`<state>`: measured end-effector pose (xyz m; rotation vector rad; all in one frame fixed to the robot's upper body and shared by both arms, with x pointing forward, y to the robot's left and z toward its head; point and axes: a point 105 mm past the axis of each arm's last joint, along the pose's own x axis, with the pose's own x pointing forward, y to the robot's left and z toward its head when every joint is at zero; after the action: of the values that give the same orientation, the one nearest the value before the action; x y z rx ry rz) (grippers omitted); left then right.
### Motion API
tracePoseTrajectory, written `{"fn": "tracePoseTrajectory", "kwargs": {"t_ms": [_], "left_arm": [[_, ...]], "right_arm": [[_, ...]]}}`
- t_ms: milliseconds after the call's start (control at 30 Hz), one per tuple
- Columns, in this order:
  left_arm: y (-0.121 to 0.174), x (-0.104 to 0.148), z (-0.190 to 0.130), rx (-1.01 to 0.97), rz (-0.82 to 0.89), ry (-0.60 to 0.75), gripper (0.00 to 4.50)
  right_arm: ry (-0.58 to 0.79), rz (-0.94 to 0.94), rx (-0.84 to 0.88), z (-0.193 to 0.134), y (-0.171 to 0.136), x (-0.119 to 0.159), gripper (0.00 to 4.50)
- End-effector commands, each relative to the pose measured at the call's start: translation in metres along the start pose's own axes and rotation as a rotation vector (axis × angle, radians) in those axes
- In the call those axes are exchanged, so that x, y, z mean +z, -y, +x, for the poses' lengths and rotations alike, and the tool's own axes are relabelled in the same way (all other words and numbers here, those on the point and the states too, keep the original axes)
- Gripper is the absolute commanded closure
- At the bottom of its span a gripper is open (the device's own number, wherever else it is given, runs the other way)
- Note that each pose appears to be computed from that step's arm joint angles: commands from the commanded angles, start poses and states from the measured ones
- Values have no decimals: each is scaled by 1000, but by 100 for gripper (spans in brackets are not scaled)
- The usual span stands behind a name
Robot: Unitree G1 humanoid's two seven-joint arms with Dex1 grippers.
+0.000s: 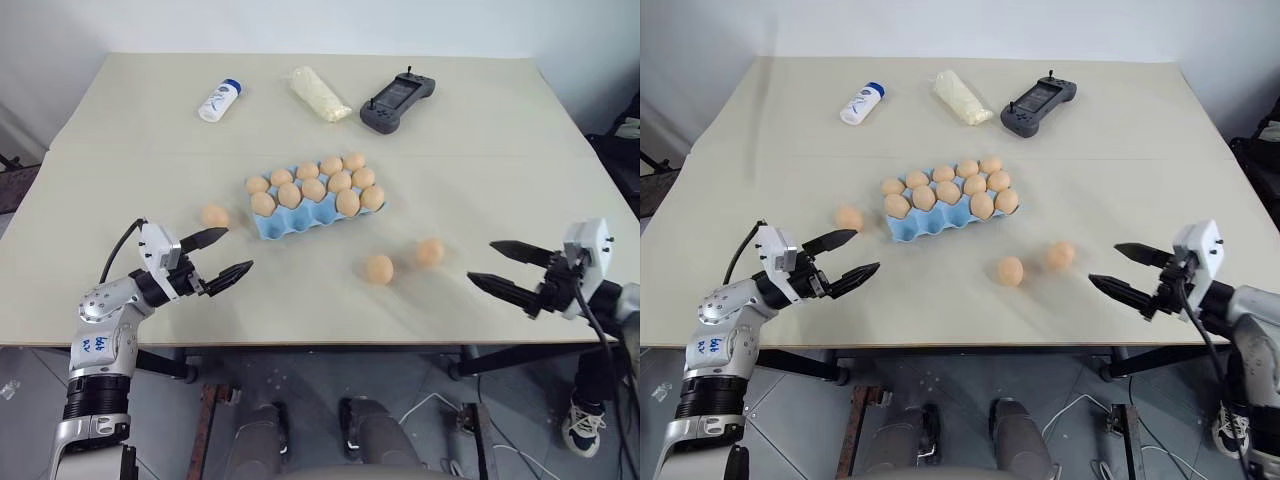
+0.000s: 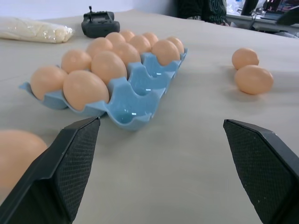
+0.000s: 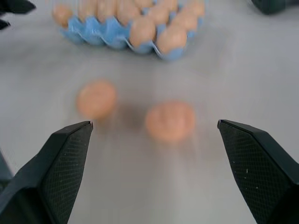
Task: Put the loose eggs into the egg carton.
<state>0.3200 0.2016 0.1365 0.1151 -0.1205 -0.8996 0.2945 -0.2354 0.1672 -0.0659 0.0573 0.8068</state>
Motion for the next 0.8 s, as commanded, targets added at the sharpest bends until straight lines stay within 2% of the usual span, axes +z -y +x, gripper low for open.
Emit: {"fn": "tracePoseTrajectory", "kwargs": {"t_ms": [33,333,433,700,800], "left_arm": [[-1,8,-1,1,31,28,0],[1,9,0,7,33,36,0],[2,9,-1,11,35,37,0],[3,10,-5,24,41,37,0],[4,10,-5,27,41,39,0]], "right_arm": [[81,-26,-30,17,-1,14,2],[41,-22,-110,60,6,-16,2],[3,-32,-146,66,13,-29,2],[-21,-63,-224,69,28,-39,2],[-9,-74,-235,68,30,-37,65]]}}
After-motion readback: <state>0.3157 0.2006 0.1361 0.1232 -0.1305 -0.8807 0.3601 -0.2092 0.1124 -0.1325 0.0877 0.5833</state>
